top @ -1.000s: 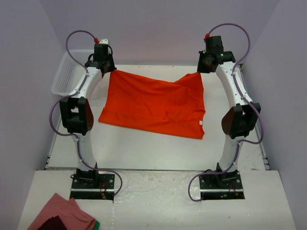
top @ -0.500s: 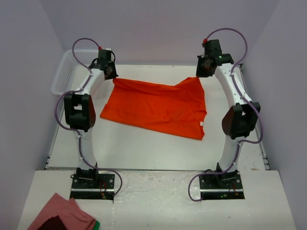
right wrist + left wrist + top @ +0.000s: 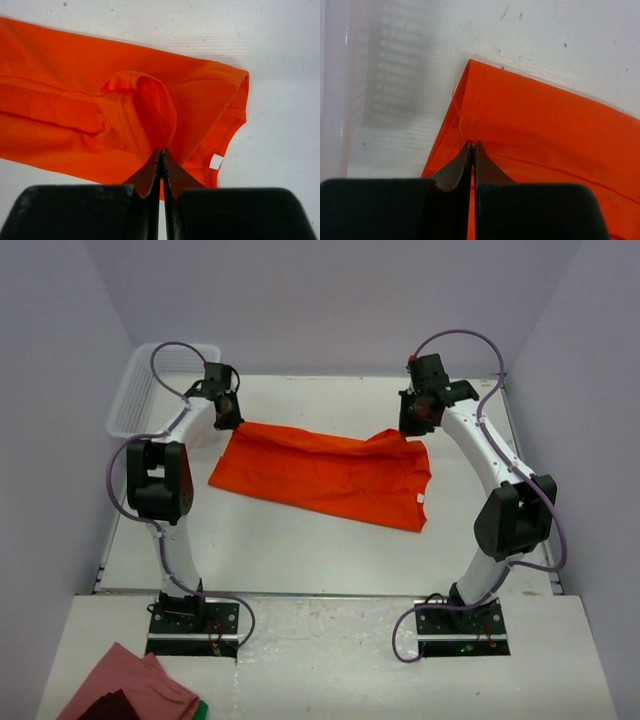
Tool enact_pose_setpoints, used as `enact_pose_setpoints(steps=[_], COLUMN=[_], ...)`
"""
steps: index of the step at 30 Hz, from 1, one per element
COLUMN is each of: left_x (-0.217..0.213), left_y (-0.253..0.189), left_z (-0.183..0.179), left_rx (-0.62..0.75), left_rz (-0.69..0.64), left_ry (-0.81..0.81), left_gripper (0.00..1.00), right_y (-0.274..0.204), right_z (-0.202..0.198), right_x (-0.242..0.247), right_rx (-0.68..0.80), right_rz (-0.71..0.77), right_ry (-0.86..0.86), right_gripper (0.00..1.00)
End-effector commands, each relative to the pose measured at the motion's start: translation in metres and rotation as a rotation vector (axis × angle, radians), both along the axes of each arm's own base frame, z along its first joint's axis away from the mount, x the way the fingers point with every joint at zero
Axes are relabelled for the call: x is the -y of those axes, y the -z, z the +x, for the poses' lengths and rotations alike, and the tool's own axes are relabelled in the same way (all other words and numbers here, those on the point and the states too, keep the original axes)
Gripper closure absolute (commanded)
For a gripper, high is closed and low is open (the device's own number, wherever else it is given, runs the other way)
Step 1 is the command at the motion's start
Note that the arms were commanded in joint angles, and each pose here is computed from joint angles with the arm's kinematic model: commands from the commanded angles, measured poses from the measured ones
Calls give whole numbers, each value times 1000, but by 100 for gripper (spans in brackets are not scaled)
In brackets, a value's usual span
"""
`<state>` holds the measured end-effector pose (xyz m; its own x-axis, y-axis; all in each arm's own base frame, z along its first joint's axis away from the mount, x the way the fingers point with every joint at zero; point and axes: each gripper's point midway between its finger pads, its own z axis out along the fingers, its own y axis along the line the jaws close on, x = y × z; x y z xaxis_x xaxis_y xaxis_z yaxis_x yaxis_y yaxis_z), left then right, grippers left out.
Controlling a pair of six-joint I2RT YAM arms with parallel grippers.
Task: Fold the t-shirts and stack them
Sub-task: Fold the other side of the tshirt into a rectangle
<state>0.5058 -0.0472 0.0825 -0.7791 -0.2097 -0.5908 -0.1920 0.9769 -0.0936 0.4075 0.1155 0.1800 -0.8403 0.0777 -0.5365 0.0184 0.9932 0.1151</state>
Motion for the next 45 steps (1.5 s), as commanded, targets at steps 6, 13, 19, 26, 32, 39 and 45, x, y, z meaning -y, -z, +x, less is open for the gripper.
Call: enact_pose_setpoints(steps=[6, 13, 19, 26, 32, 39, 45], left_x=[-9, -8, -11, -16, -21, -30, -6], left_y=[-21, -10, 8, 11, 17, -7, -51], left_z=[-18, -31, -45, -53, -63, -78, -74], left_rx=[29, -6, -53, -60, -71, 39, 150], left_rz=[18, 40, 66, 84, 92, 83, 26], left_ry=[-33, -40, -69, -102, -135, -244, -185], left_gripper=[100, 100, 100, 100, 99, 49, 44], right_y=[0, 29, 48, 60, 72, 96, 111], right_z=[-24, -44, -58, -73, -85, -120, -151], right_x=[5, 5, -1, -3, -5, -13, -11], right_rx=[33, -9, -44, -59, -84, -136, -156], right_rz=[-3, -6, -17, -28, -31, -46, -44], right_ry=[43, 48, 43, 49, 42, 55, 91], right_gripper=[100, 100, 100, 100, 100, 100, 81])
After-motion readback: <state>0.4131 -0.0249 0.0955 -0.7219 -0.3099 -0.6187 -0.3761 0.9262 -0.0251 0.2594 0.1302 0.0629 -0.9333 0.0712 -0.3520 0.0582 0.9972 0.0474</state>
